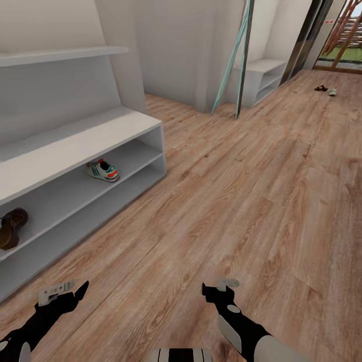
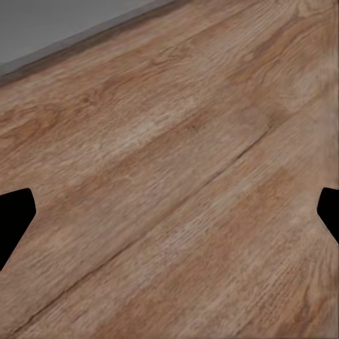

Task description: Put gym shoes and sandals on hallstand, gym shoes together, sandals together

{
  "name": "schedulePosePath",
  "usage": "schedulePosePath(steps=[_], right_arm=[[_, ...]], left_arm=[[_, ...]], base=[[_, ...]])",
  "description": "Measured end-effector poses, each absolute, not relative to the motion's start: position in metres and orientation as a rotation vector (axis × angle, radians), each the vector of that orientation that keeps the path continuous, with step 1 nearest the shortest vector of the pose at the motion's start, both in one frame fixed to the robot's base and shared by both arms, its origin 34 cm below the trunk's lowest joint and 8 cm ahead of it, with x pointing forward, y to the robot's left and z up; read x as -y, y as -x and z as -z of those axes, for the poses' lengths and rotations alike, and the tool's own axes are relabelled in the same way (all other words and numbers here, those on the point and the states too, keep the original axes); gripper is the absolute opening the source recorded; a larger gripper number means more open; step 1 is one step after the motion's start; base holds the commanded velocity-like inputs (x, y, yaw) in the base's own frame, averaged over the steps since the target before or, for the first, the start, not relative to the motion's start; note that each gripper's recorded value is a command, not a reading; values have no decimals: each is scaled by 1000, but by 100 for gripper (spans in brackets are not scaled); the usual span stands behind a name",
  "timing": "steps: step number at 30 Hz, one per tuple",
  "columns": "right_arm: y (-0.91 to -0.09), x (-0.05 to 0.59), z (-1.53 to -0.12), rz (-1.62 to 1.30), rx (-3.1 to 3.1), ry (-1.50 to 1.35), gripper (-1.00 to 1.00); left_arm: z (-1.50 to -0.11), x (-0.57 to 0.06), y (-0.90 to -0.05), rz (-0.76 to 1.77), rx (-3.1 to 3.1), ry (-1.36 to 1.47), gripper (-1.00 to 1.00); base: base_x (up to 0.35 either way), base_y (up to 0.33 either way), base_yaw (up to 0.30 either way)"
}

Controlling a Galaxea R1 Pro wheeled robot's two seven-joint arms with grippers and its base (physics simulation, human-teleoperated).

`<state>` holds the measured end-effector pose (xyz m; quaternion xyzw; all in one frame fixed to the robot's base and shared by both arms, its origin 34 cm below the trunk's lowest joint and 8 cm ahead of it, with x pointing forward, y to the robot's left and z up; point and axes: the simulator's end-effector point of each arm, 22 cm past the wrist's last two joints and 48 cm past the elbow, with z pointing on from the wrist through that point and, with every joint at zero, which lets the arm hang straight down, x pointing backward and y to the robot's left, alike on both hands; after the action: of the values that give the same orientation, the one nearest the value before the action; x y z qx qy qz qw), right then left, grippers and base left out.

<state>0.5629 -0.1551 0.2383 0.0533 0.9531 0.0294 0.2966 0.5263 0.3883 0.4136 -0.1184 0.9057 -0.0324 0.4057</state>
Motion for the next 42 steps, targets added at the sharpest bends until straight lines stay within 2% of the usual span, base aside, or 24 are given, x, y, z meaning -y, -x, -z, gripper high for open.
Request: schedulePosePath(steps=[16,42], right_arm=[[-563,156,-238,-74,-2534,-143,100],[-525,182,-215,9,-2624,-124,100]], left_arm=[[-412,-386,-527,87,-2287,296,100],[-412,-385,-527,87,-2288,294,100]], base=[[53,0,-262],[310,-97,-14]])
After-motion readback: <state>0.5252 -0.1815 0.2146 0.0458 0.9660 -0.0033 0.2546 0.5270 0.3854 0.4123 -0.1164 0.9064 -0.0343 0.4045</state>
